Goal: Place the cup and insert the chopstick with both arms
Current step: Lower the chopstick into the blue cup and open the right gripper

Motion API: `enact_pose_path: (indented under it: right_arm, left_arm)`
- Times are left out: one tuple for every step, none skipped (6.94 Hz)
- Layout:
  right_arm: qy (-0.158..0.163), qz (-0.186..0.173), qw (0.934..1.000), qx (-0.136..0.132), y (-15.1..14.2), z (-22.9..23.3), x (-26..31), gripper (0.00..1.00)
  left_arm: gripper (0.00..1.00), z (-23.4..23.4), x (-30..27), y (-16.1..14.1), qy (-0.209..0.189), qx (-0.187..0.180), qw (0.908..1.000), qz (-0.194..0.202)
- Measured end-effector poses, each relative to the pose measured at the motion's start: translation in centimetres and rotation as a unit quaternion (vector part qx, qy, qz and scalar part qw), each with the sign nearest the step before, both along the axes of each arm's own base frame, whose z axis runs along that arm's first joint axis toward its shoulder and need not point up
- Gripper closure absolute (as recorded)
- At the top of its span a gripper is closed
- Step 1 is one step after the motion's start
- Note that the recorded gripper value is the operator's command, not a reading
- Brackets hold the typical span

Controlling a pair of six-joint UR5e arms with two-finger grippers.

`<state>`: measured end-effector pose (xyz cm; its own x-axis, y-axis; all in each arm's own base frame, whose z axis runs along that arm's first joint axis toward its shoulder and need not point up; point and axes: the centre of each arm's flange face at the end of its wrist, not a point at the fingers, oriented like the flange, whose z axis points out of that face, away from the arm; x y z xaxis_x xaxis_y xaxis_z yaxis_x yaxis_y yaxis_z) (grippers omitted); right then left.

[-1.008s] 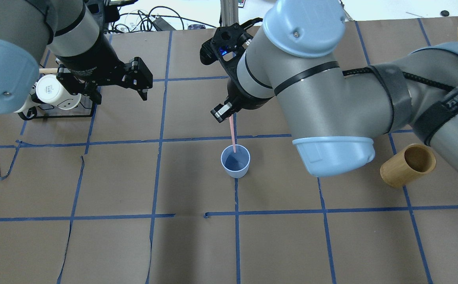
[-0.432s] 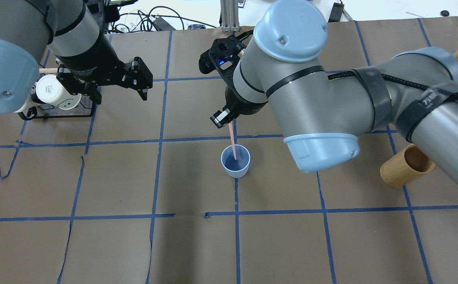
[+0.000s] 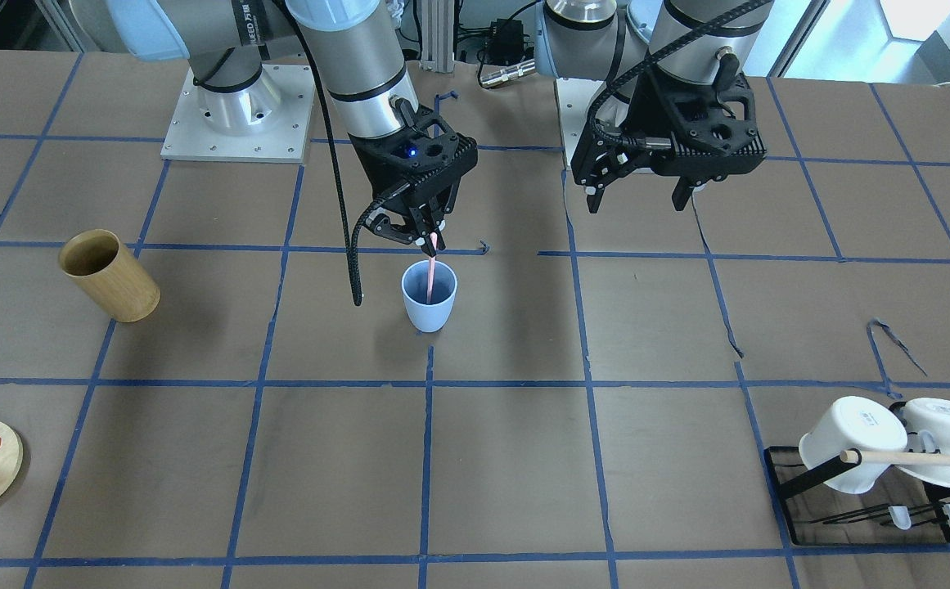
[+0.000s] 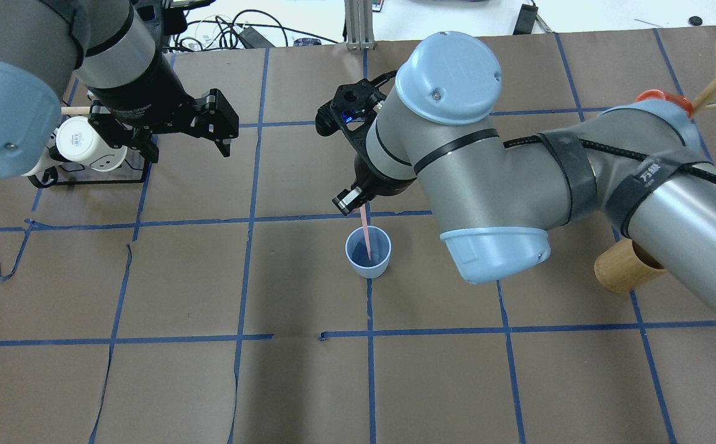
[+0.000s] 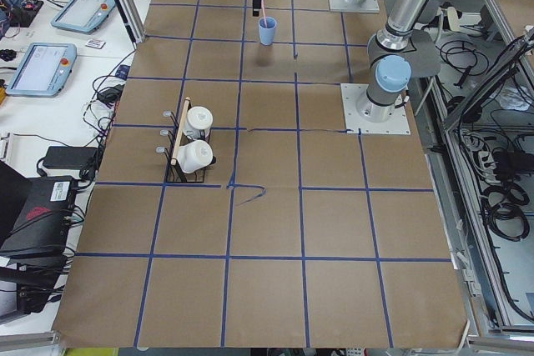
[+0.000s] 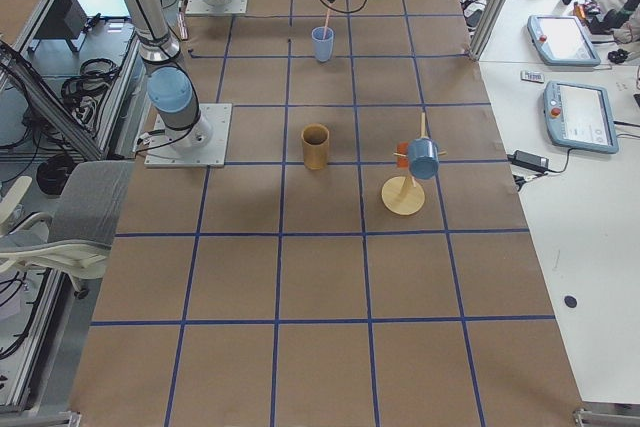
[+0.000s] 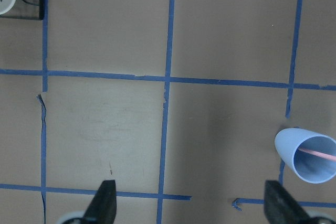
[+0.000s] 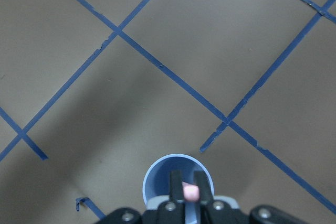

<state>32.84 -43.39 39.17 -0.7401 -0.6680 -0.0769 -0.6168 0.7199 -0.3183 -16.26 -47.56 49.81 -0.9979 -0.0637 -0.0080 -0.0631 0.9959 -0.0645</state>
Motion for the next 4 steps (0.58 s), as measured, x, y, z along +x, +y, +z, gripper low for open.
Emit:
enact_pose_path:
  right_arm:
    - [0.0, 0.0, 1.0, 0.001, 0.1, -0.21, 0.06, 0.94]
    - [0.001, 0.001, 1.0, 0.003, 0.19, -0.44, 0.22, 0.84]
    - [0.002, 0.003, 1.0, 0.005, 0.27, -0.68, 0.45, 0.75]
    - [0.003, 0.003, 1.0, 0.007, 0.37, -0.84, 0.66, 0.53]
  left_arm:
    - [0.0, -0.01, 0.0, 0.01, 0.0, 0.0, 1.0, 0.0]
    - [0.0, -0.01, 0.0, 0.01, 0.0, 0.0, 1.0, 0.0]
    - [0.0, -0.01, 0.0, 0.01, 0.0, 0.001, 1.0, 0.0]
    - [0.0, -0.01, 0.0, 0.01, 0.0, 0.0, 1.0, 0.0]
